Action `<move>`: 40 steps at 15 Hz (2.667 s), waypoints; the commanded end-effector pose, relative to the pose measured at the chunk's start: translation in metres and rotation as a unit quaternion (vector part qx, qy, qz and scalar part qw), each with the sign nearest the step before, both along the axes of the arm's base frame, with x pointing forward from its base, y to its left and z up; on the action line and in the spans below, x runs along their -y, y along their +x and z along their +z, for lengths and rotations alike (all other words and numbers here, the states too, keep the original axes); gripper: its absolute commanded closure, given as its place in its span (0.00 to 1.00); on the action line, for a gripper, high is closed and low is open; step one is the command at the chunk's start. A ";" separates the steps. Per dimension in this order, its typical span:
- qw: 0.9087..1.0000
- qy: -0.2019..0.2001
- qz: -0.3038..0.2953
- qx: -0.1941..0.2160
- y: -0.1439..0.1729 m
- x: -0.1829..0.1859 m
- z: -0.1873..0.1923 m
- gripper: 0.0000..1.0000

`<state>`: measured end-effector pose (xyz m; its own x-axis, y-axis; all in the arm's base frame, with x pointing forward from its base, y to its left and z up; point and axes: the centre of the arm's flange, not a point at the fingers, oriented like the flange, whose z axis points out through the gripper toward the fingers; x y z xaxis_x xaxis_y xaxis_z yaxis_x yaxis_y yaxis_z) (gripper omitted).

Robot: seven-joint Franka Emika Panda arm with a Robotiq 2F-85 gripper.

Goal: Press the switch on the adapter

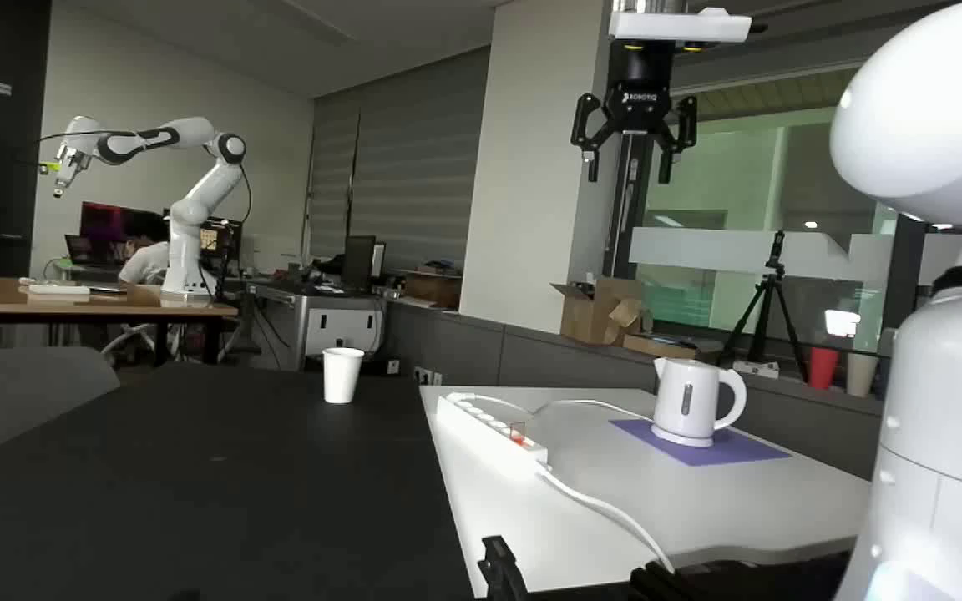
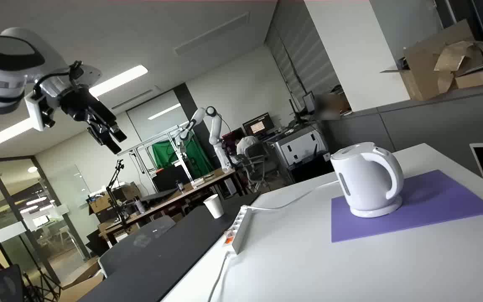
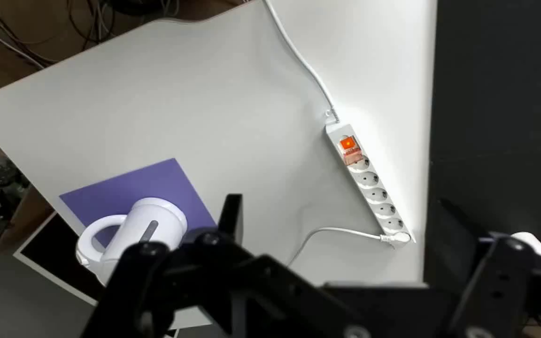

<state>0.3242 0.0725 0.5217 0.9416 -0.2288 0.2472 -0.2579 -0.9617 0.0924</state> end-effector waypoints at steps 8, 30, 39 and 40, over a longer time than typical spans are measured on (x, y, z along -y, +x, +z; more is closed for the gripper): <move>1.000 0.000 0.000 0.000 0.000 0.000 0.000 0.00; 1.000 0.000 0.000 0.000 0.000 0.000 0.000 0.00; 0.997 0.005 0.002 0.077 0.075 0.024 -0.035 0.00; 0.997 0.008 0.003 0.078 0.090 0.028 -0.046 0.00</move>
<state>0.3660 0.0583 0.5033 0.8978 -0.2180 0.3826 -0.2565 -0.9652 0.0519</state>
